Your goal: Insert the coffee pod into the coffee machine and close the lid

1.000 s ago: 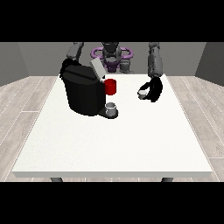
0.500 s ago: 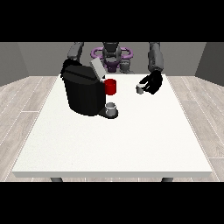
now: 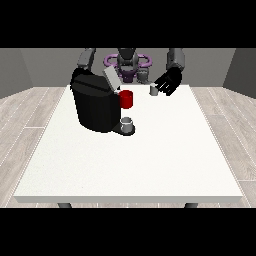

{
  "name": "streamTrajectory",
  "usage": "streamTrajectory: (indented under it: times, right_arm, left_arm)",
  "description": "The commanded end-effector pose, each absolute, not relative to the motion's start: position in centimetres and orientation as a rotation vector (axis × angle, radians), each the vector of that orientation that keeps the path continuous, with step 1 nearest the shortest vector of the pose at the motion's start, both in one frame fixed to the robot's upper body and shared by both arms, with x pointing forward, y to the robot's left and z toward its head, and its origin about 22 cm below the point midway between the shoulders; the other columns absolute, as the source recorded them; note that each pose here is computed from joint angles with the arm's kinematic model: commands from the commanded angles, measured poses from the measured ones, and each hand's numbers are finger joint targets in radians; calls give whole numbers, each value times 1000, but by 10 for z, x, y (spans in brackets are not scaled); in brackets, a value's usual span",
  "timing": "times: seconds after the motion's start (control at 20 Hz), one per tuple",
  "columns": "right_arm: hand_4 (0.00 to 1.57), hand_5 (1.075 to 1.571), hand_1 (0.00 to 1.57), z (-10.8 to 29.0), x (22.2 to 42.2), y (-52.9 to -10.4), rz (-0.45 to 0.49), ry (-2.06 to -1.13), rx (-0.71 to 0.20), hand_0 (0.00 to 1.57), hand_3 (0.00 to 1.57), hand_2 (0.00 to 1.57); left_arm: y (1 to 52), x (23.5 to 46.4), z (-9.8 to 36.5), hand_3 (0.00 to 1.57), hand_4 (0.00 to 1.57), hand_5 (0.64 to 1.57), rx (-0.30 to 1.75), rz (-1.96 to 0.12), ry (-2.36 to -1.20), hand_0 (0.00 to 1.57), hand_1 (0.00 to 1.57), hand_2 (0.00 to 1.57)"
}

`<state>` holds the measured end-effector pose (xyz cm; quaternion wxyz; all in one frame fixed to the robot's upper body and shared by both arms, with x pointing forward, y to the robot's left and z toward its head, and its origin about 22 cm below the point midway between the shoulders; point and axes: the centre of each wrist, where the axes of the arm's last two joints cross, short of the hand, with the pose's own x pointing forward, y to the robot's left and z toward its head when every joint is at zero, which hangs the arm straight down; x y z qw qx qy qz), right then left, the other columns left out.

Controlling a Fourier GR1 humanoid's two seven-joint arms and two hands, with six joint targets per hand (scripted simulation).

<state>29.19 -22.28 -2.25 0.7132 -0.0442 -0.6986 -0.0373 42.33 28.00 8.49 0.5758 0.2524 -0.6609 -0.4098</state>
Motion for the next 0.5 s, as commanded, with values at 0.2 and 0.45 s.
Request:
streamTrajectory:
  times: [0.2,0.45]
  right_arm:
    - [497,1571,0,-15,295,-226,-53,-1635,-20,0,0,0]
    - [495,1571,0,-11,299,-212,-55,-1629,-33,0,0,0]
  left_arm:
    - [292,438,136,1288,556,1571,652,-901,-1604,1255,1255,1332]
    - [282,447,177,1232,520,1571,683,-895,-1645,1072,1072,1218]
